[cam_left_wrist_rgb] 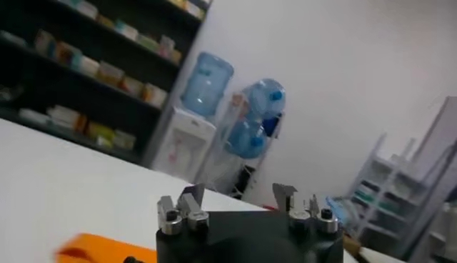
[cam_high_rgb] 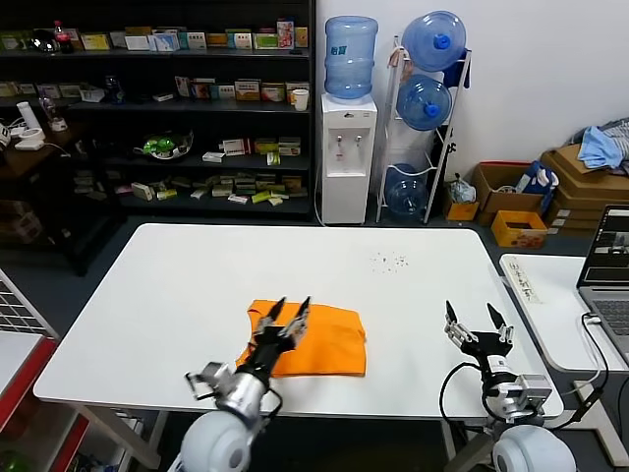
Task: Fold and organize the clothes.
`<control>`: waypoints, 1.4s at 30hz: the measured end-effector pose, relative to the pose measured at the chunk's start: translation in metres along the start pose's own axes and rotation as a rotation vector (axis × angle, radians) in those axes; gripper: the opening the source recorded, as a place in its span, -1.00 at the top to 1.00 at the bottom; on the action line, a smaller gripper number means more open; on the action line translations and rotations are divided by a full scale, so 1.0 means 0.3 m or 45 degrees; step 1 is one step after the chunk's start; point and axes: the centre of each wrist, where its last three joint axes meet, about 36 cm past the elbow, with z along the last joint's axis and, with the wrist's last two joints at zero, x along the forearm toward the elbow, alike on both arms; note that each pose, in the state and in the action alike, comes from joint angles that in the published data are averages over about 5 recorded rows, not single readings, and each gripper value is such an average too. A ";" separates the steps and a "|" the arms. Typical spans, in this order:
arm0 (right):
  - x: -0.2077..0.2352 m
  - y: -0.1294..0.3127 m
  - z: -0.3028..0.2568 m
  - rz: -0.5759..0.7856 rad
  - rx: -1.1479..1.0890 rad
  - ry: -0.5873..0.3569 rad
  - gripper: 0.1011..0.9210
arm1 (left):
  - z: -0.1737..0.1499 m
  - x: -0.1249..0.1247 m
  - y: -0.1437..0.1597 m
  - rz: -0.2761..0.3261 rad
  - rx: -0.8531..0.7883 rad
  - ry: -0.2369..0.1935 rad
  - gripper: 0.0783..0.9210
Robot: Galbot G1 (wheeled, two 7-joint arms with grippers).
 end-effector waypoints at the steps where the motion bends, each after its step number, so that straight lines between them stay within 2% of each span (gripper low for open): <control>1: 0.005 0.000 0.010 -0.012 0.011 -0.009 -0.76 | 0.010 0.032 0.041 -0.020 -0.027 -0.027 -0.51; 4: 0.019 0.003 0.043 -0.046 0.036 -0.031 -0.76 | 0.044 0.129 0.156 -0.079 -0.111 -0.089 -0.68; 8: 0.034 0.014 0.078 -0.080 0.057 -0.061 -0.76 | 0.081 0.238 0.257 -0.127 -0.204 -0.152 -0.76; 13: 0.059 0.037 0.108 -0.121 0.075 -0.105 -0.76 | 0.111 0.319 0.301 -0.149 -0.275 -0.234 -0.77; 19: 0.084 0.064 0.135 -0.145 0.093 -0.152 -0.76 | 0.135 0.374 0.335 -0.161 -0.352 -0.297 -0.77; 28: 0.091 0.071 0.162 -0.134 0.103 -0.172 -0.76 | 0.151 0.430 0.372 -0.169 -0.416 -0.325 -0.77; 42: 0.099 0.074 0.181 -0.132 0.106 -0.162 -0.76 | 0.171 0.457 0.370 -0.162 -0.439 -0.357 -0.77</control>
